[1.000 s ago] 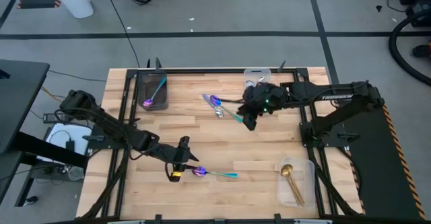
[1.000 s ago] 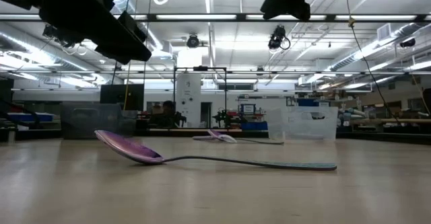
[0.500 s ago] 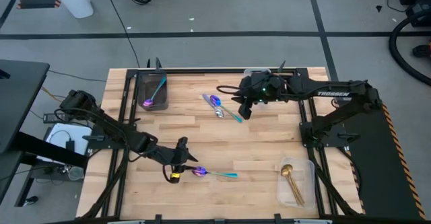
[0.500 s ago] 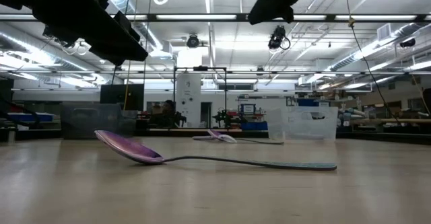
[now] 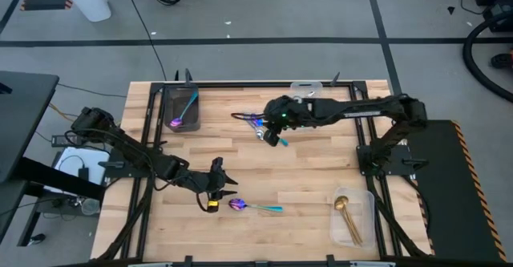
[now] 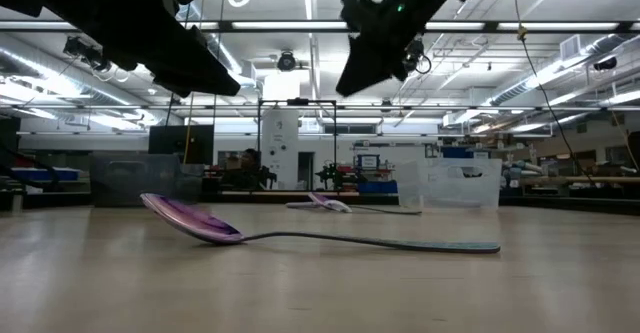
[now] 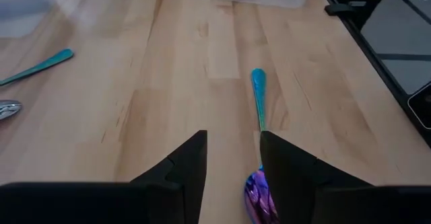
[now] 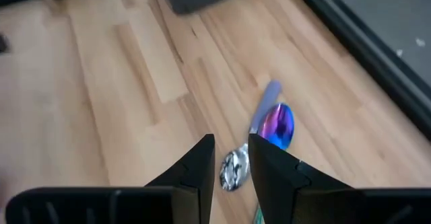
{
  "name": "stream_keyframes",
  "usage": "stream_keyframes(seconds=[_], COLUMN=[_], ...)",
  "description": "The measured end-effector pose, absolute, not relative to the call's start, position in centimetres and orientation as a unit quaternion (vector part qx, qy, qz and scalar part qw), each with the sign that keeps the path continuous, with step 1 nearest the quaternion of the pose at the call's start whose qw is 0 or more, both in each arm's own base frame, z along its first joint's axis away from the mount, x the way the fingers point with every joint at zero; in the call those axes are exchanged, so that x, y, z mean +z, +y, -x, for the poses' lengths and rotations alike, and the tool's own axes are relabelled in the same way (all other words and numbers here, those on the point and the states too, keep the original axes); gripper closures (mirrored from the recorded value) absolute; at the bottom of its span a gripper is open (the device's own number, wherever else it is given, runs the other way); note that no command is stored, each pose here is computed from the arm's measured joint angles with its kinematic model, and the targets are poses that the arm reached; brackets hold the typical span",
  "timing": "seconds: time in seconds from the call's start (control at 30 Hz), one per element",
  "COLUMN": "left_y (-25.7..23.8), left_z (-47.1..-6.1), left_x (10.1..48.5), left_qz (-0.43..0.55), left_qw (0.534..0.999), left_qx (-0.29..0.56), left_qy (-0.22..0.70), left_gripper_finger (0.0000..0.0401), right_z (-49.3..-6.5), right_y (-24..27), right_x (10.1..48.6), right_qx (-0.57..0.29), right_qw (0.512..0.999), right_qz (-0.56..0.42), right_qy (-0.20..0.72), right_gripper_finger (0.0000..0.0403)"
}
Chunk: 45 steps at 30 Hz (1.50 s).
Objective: Sort silverware by color (type)
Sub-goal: Put the blue spoon into the black bin
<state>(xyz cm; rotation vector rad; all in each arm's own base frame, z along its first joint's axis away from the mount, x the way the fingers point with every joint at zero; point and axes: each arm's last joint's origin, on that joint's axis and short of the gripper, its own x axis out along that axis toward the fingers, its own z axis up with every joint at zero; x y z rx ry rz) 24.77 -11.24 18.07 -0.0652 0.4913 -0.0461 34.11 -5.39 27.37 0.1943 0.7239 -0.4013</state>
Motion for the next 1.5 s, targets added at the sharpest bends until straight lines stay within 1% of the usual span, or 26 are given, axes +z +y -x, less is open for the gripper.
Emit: stream_keyframes(seconds=[0.17,0.37,0.73,1.2,1.33,1.5], left_y=[-11.2,-11.2,-11.2,-10.7,-10.6,-10.6], left_z=[-24.8,-24.8,-24.8,-25.1,-25.2,-25.2], left_x=[18.1,18.1,18.2,18.2,18.2,18.2], left_qz=[0.02,0.015,0.002,-0.018,-0.025,-0.031], left_qw=[0.97,0.97,0.971,0.972,0.972,0.971], left_qx=[-0.025,-0.027,-0.03,-0.026,-0.025,-0.026], left_qy=[0.242,0.242,0.237,0.233,0.233,0.234], left_gripper_finger=[0.0255,0.0255,0.0255,0.0255,0.0255,0.0255], right_z=[-35.4,-36.3,-37.4,-37.7,-37.8,-37.6], right_y=[-6.0,-6.9,-7.6,-7.6,-7.6,-7.5], right_x=[24.8,22.8,21.8,19.6,19.2,18.8], right_qx=[-0.202,-0.213,-0.22,-0.222,-0.222,-0.223], right_qw=[0.897,0.888,0.894,0.877,0.874,0.865], right_qz=[-0.098,-0.112,-0.117,-0.114,-0.113,-0.111], right_qy=[0.382,0.391,0.372,0.41,0.417,0.435], right_gripper_finger=[0.0302,0.0302,0.0301,0.0298,0.0288,0.0263])
